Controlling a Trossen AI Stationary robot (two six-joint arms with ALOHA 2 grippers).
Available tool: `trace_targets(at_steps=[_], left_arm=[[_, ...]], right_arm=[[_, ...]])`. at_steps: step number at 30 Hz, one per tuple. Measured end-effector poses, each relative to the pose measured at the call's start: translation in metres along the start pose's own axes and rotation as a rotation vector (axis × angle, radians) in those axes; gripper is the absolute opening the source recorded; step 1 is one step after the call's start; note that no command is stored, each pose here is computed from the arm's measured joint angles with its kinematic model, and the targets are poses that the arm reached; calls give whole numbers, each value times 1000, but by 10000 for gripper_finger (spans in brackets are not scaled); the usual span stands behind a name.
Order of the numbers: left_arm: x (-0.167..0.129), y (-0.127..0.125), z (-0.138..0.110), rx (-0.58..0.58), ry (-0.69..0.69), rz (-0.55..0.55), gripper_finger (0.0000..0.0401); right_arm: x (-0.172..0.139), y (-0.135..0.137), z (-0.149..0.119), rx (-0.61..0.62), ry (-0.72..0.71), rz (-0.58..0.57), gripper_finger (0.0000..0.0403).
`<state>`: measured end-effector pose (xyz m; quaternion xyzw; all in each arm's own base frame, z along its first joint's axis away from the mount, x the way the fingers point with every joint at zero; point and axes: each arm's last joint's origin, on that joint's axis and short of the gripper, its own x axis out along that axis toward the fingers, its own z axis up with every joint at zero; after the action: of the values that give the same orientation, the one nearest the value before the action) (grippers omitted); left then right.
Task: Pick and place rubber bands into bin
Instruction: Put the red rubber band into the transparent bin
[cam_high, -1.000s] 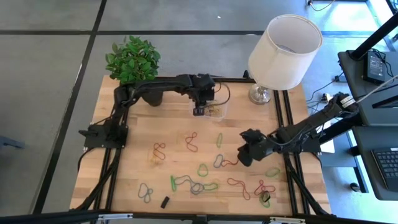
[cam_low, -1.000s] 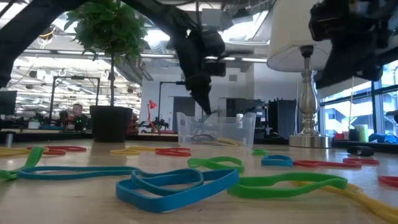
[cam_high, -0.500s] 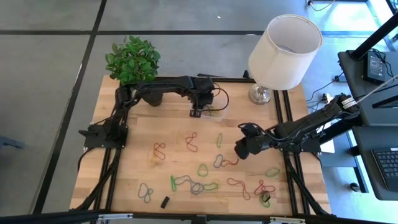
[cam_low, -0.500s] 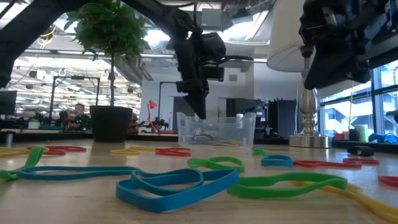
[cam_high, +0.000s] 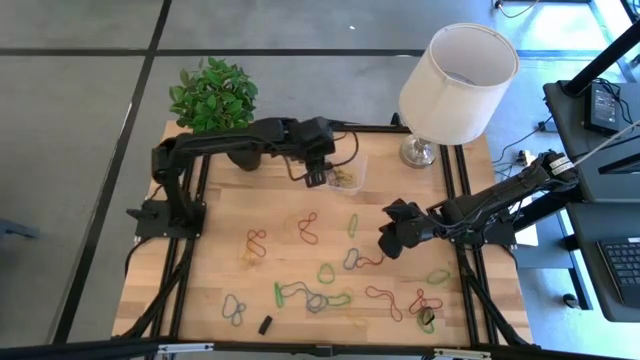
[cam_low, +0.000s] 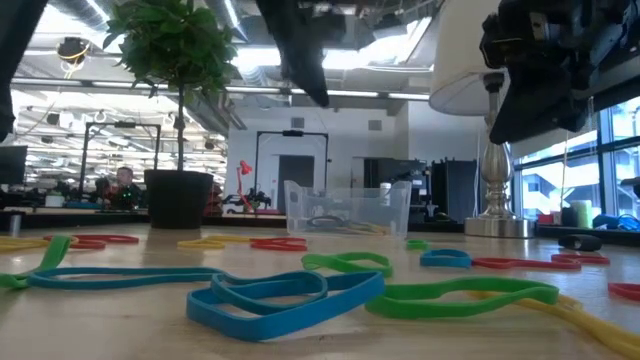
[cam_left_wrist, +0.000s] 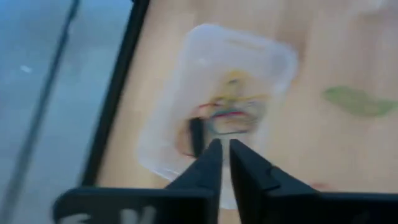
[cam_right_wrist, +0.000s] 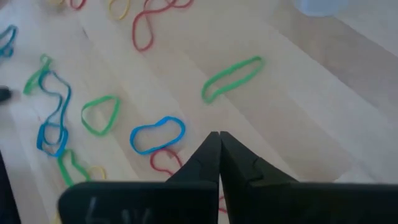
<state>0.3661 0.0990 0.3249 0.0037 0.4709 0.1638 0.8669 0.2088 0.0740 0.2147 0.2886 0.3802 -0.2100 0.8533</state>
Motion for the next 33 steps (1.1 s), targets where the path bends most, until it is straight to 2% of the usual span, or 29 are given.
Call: trace_targets(at_steps=[3, 7, 10, 16, 22, 26, 29, 33], left_arm=[[-19, -10, -4, -85, 9, -54, 4], [-22, -34, -13, -98, 87, -120, 1], [-13, -59, -24, -101, 118, -147, 2], [17, -105, -67, -143, 242, -133, 1], [37, -141, -106, -133, 194, -216, 1], [30, -144, -131, -161, 130, -234, 1], [15, -134, -149, -182, 81, -226, 1], [-11, -116, -167, -213, -32, -214, 1]], right_arm=[[0, 0, 0, -4, 0, 1, 6], [0, 0, 0, -60, -1, 1, 6], [0, 0, 0, -113, -1, 2, 6], [0, 2, -1, -214, 43, 44, 6], [-3, 7, -2, -289, 88, 107, 3], [-7, 13, 2, -283, 80, 122, 2], [-8, 19, 6, -287, 90, 118, 2], [0, 23, 9, -381, 229, 51, 2]])
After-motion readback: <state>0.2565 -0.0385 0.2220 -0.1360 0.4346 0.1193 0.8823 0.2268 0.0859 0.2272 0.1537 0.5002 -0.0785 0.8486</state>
